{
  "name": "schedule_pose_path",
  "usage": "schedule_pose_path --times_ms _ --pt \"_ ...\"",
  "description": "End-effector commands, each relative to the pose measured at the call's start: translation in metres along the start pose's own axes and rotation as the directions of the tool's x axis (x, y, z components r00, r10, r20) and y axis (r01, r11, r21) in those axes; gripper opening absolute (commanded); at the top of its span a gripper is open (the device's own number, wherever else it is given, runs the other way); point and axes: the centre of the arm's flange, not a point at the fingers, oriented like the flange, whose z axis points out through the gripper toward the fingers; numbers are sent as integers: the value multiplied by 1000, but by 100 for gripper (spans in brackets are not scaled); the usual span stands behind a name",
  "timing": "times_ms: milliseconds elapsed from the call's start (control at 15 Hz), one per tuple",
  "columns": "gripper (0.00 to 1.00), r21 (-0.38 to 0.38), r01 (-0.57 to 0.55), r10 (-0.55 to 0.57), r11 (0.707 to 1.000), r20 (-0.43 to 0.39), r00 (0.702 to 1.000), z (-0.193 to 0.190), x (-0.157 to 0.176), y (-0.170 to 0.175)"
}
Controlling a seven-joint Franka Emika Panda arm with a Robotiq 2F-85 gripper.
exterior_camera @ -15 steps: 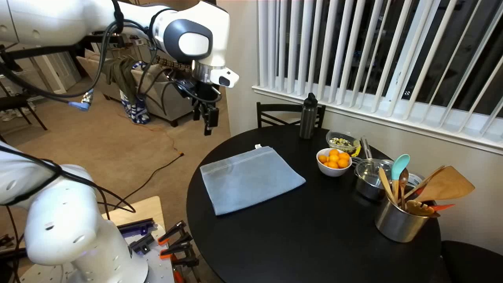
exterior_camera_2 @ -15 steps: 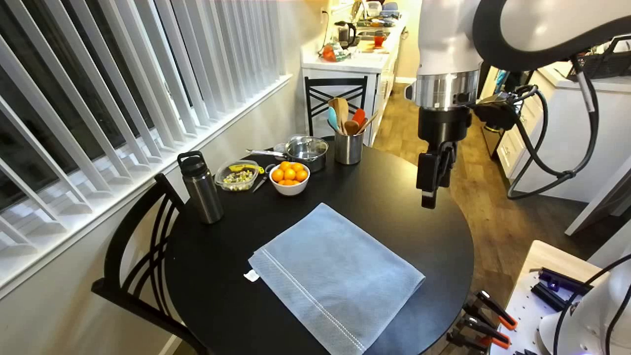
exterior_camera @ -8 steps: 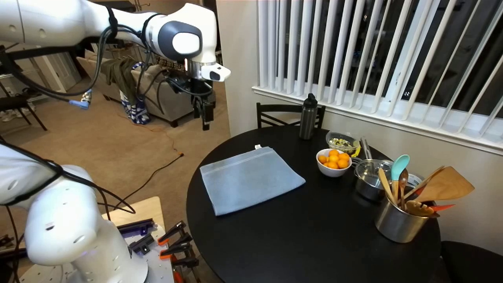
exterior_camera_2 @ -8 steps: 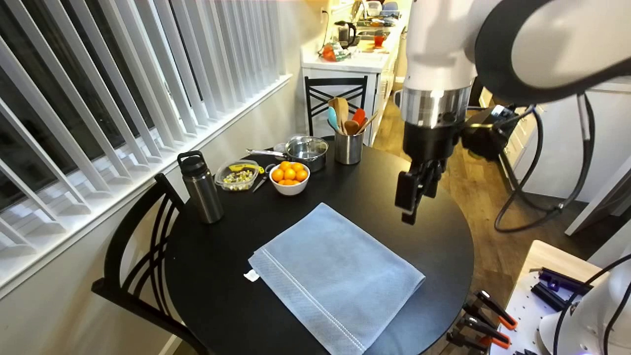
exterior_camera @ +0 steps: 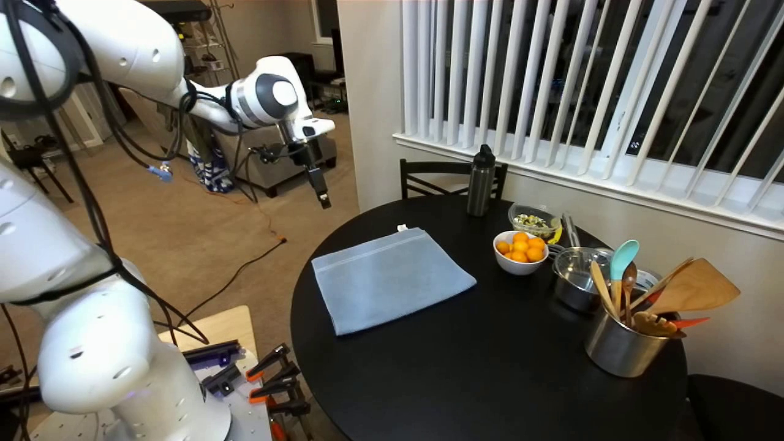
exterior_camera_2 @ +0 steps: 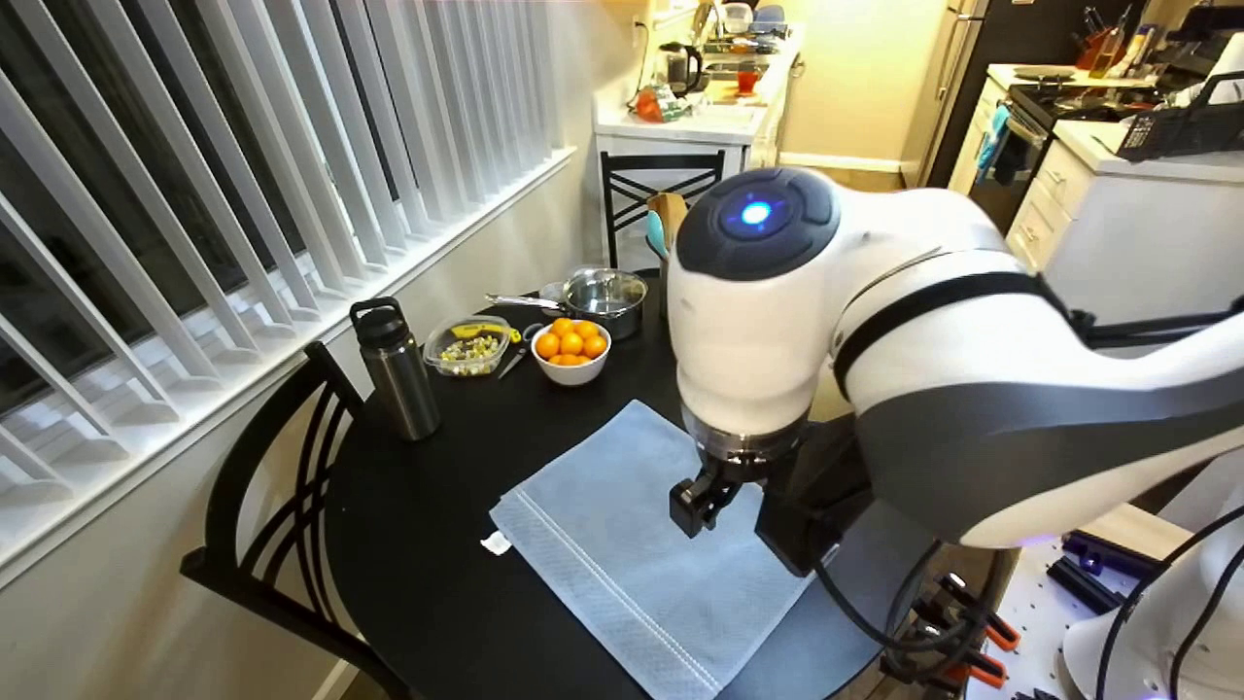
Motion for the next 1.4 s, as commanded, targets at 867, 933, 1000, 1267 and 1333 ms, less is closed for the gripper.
schedule_pose_path --times_ms 867,933,1000,1267,1333 --pt "100 -357 -179 184 917 -20 983 72 18 -61" --pt "100 -386 -188 179 903 -59 982 88 14 -74" --pt "100 -417 -211 184 884 -104 977 103 10 -89" --pt "100 -520 -318 198 793 -275 941 154 -8 -135" --pt "100 -550 -341 194 762 -308 931 165 -10 -141"
